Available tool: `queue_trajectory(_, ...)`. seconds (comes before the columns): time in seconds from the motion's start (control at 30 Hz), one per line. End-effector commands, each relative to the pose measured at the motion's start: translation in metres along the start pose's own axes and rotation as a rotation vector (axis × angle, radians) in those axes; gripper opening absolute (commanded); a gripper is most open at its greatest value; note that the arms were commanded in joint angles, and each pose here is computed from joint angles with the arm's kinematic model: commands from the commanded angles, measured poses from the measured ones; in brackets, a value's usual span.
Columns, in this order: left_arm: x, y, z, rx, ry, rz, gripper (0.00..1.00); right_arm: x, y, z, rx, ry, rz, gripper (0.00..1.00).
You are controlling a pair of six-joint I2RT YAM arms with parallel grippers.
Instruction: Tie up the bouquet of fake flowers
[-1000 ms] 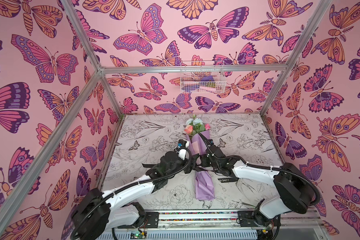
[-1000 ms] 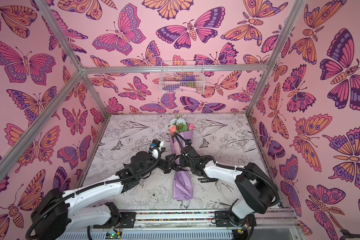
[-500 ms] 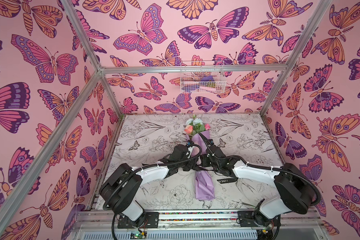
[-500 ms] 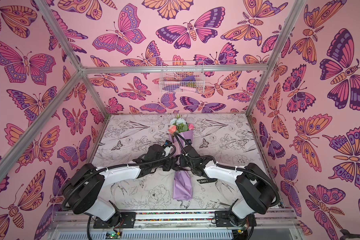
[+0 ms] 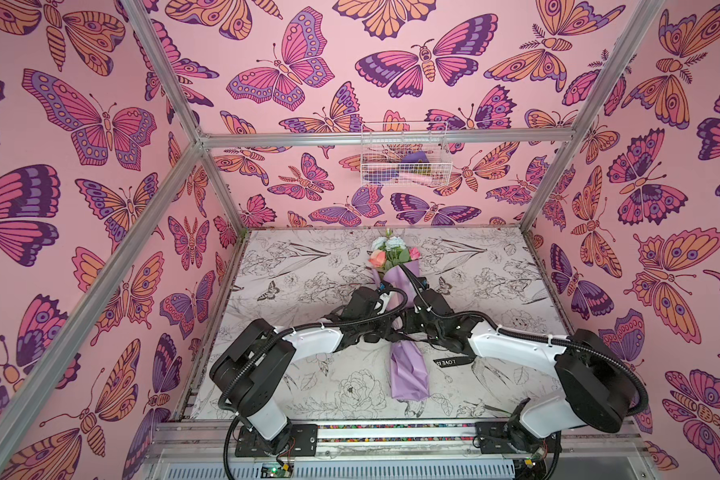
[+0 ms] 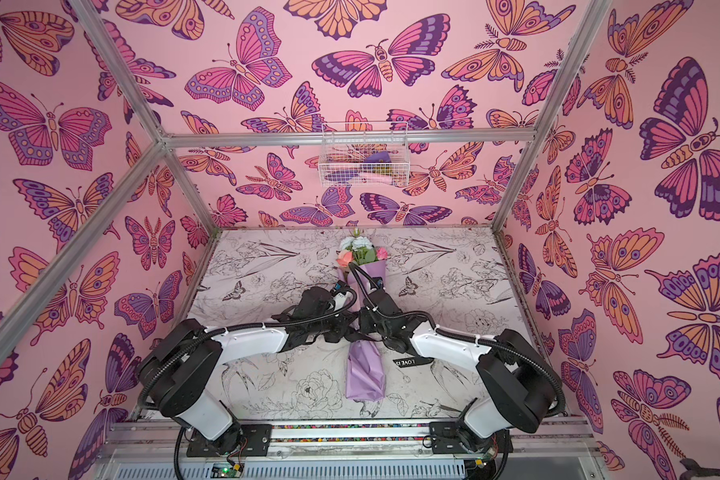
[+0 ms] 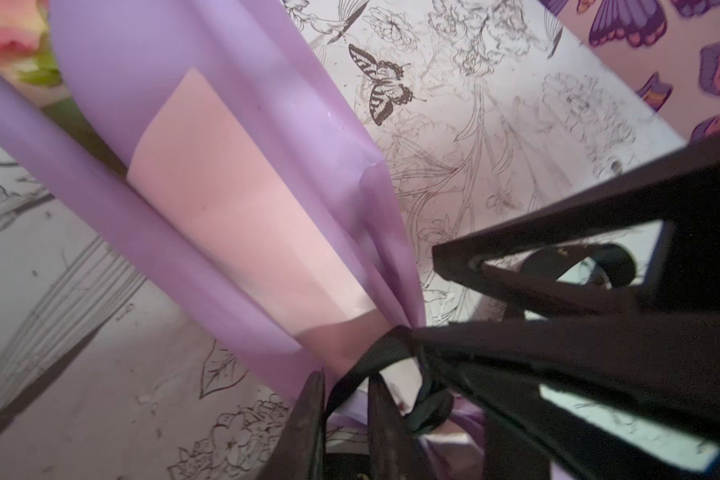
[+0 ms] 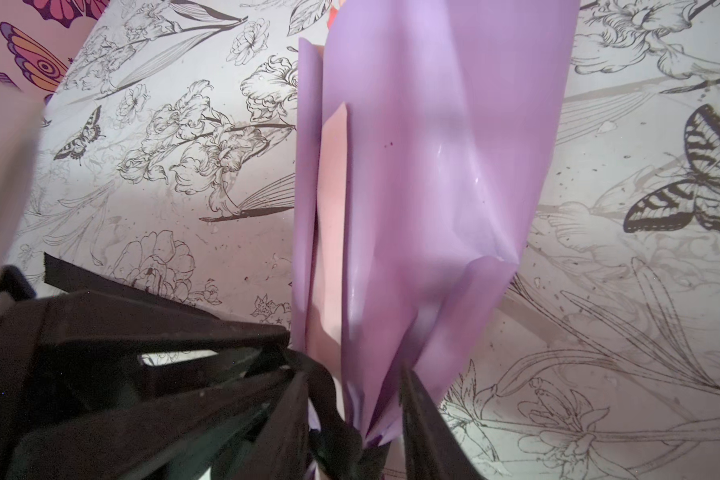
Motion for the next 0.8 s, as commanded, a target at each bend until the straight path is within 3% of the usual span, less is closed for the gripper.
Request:
queue_trajectory(0.0,0.001,-0.003,-0.014,-0.044,-0.009,0.003,0.06,-0.005,-0.01,0.004,0.019,-0.009,-0.001,0.38)
queue_trajectory(0.07,0.0,-0.004,-0.015,-0.053,-0.013,0.008,0.0,-0.012,-0.02,0.009,0.026,-0.014,0.005,0.38)
queue_trajectory(0.4,-0.007,-0.008,-0.023,-0.091,-0.02,0.05,0.0,-0.055,-0.056,0.047,0.138,-0.073,0.055,0.41)
queue_trajectory(0.77,-0.011,-0.01,-0.029,-0.112,-0.035,0.076,0.0,-0.048,-0.031,0.06,0.245,-0.2,0.049,0.51)
Point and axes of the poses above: each gripper's point midway between its finger pads, its own y axis out along the fingers, its own x axis along the line the jaws close on, z = x × y, the point moved 1 cm from there along -y, back along the fingers, and after that the axes turned 14 degrees about y, right-handed, at the moved point
